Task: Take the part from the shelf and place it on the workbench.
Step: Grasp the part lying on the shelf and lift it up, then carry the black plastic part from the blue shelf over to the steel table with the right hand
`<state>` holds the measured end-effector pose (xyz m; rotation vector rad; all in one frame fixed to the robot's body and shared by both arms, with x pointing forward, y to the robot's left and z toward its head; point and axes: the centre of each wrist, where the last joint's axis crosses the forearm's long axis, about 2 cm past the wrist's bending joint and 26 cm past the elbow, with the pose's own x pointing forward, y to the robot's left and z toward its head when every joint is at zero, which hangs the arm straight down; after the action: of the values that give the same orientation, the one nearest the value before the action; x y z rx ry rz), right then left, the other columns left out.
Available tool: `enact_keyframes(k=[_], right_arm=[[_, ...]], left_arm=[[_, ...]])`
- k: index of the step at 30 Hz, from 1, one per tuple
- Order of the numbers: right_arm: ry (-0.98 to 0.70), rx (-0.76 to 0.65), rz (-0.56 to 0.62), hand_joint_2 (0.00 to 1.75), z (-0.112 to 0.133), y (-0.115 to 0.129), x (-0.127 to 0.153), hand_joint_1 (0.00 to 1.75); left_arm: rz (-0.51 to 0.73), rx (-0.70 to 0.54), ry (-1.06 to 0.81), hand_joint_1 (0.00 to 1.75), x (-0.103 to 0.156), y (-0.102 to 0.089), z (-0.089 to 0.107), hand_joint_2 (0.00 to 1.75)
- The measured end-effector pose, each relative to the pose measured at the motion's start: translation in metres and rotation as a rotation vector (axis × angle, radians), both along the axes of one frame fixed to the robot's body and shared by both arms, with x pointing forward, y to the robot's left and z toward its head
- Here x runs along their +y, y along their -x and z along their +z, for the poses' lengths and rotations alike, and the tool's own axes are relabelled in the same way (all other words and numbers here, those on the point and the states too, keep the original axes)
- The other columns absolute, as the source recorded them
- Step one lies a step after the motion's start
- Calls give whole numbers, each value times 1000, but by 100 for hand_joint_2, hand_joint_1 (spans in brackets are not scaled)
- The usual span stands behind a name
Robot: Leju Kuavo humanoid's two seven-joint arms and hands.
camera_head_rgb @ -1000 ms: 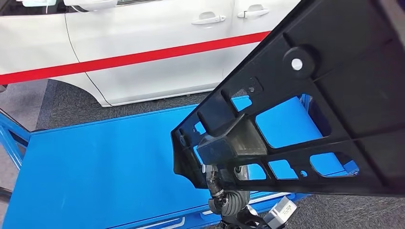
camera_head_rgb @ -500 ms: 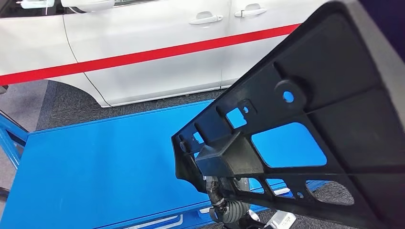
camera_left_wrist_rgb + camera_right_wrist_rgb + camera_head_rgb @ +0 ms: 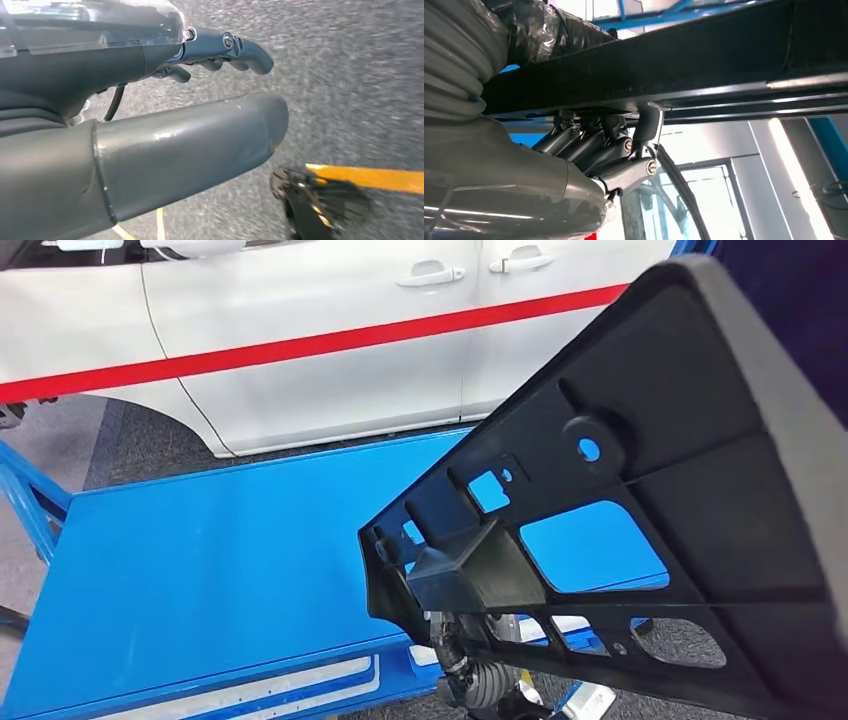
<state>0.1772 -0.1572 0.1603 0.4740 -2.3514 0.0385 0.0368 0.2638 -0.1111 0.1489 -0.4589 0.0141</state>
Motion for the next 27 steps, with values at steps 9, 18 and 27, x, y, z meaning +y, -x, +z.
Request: enact_keyframes(k=[9,18,27], right_arm=[[33,9,-8,175,-5,2,-3,175],[4,18,33,175,-6,2,-2,175],[0,20,45,175,-6,2,-2,175]], left_arm=[[5,2,3,0,1,0,0,0],[3,4,6,0,2,0,0,0],[3,3,5,0,3,0,0,0]])
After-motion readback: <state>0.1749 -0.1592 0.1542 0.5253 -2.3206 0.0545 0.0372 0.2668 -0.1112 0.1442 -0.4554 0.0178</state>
